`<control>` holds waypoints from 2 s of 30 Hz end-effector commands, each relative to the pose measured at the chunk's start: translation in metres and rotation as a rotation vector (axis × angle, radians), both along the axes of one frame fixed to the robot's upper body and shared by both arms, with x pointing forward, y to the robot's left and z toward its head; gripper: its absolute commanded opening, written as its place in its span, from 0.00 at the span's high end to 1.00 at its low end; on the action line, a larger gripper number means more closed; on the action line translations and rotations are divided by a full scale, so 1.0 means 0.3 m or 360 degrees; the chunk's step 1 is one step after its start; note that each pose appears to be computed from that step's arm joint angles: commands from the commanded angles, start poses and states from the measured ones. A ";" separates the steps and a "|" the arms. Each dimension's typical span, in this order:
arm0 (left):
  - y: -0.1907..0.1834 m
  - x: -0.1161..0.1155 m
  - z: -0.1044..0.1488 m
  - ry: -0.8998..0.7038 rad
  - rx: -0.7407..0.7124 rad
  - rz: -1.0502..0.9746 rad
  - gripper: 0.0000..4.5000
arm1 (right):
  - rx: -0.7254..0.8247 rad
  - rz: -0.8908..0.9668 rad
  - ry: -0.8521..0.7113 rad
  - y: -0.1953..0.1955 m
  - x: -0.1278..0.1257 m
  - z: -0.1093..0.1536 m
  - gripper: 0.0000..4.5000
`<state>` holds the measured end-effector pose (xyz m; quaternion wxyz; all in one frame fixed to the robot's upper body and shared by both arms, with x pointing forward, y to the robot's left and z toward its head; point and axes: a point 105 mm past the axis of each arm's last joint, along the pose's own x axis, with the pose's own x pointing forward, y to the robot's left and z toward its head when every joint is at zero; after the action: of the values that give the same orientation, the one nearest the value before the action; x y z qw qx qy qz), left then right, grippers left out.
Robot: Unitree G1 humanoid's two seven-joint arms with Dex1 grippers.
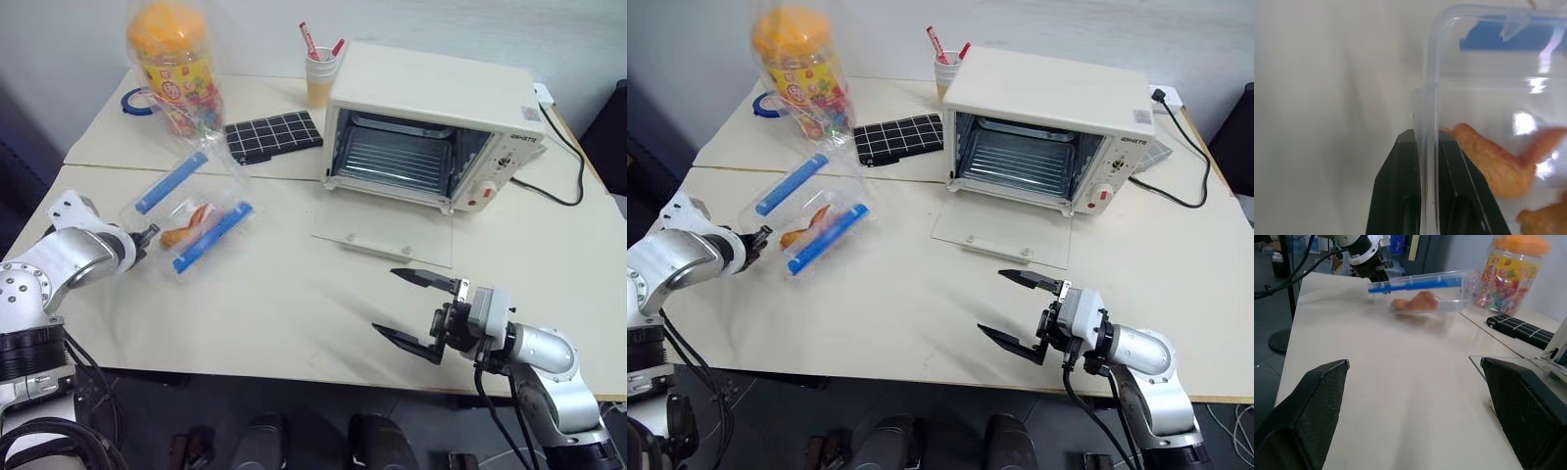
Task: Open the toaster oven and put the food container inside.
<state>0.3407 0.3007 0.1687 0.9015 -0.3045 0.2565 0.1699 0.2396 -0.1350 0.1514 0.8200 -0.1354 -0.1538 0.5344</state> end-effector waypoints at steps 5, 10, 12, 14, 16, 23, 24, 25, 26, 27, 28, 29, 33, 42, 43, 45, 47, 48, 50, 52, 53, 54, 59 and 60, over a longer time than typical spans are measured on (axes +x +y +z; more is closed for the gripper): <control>0.038 0.019 0.153 -0.0206 0.0353 -0.0210 0.99 | -0.0018 -0.0069 -0.0071 -0.037 -0.014 0.047 0.00; -0.139 0.044 0.252 -0.0298 0.0409 -0.0728 0.99 | -0.0048 -0.0255 -0.0058 -0.107 -0.022 0.050 0.00; -0.184 0.053 0.261 -0.0300 0.0425 -0.0840 0.99 | -0.0052 -0.0312 -0.0060 -0.122 -0.020 0.052 0.00; -0.250 0.069 0.270 -0.0328 0.0397 -0.0982 0.99 | -0.0039 -0.0395 -0.0071 -0.148 -0.024 0.060 0.00; -0.334 0.092 0.277 -0.0351 0.0391 -0.1135 0.99 | -0.0029 -0.0473 -0.0073 -0.170 -0.033 0.066 0.00; -0.645 0.156 0.238 -0.0300 0.0455 -0.1616 0.99 | -0.0042 -0.0664 -0.0068 -0.207 -0.083 0.080 0.00; -0.674 0.168 0.241 -0.0319 0.0461 -0.1639 0.99 | -0.0036 -0.0680 -0.0065 -0.206 -0.091 0.080 0.00; -0.701 0.190 0.246 -0.0347 0.0476 -0.1620 0.99 | -0.0031 -0.0695 -0.0061 -0.205 -0.101 0.079 0.00; -0.731 0.202 0.248 -0.0355 0.0474 -0.1645 0.99 | -0.0027 -0.0705 -0.0058 -0.201 -0.109 0.077 0.00; -0.766 0.207 0.248 -0.0355 0.0463 -0.1693 0.99 | -0.0022 -0.0714 -0.0055 -0.196 -0.117 0.076 0.00; -0.794 0.213 0.249 -0.0354 0.0466 -0.1726 0.99 | -0.0017 -0.0721 -0.0052 -0.191 -0.124 0.075 0.00; -0.823 0.215 0.250 -0.0350 0.0471 -0.1770 0.99 | -0.0011 -0.0731 -0.0052 -0.188 -0.130 0.075 0.00; -0.891 0.246 0.271 -0.0406 0.0533 -0.1824 0.99 | 0.0005 -0.0772 -0.0048 -0.188 -0.140 0.070 0.00; -0.934 0.303 0.256 -0.0435 0.0597 -0.1771 0.99 | 0.0048 -0.0840 -0.0055 -0.184 -0.156 0.054 0.00; -0.943 0.304 0.255 -0.0443 0.0599 -0.1787 0.99 | 0.0052 -0.0846 -0.0057 -0.185 -0.159 0.051 0.00; -0.962 0.307 0.250 -0.0452 0.0595 -0.1798 0.99 | 0.0059 -0.0858 -0.0058 -0.184 -0.165 0.045 0.00; -0.980 0.303 0.252 -0.0461 0.0569 -0.1812 0.83 | 0.0062 -0.0865 -0.0058 -0.184 -0.171 0.040 0.00; -0.984 0.304 0.257 -0.0471 0.0569 -0.1805 0.78 | 0.0063 -0.0869 -0.0058 -0.185 -0.173 0.038 0.00; -0.989 0.304 0.276 -0.0516 0.0566 -0.1806 0.65 | 0.0063 -0.0873 -0.0057 -0.186 -0.177 0.034 0.00; -0.991 0.302 0.306 -0.0579 0.0546 -0.1813 0.51 | 0.0061 -0.0877 -0.0052 -0.190 -0.181 0.030 0.00; -0.990 0.300 0.322 -0.0614 0.0528 -0.1815 0.46 | 0.0059 -0.0880 -0.0049 -0.193 -0.182 0.028 0.00; -0.985 0.300 0.339 -0.0645 0.0516 -0.1805 0.46 | 0.0057 -0.0882 -0.0046 -0.195 -0.184 0.026 0.00; -0.925 0.285 0.424 -0.0851 0.0472 -0.1811 0.46 | 0.0045 -0.0888 -0.0035 -0.207 -0.189 0.020 0.00; -0.909 0.280 0.436 -0.0891 0.0441 -0.1816 0.46 | 0.0042 -0.0891 -0.0035 -0.210 -0.189 0.020 0.00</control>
<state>0.4309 0.0243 0.2736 0.9168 -0.0263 0.1581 -0.3657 0.1862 -0.1958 0.1514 0.9375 -0.1618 -0.1130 0.2865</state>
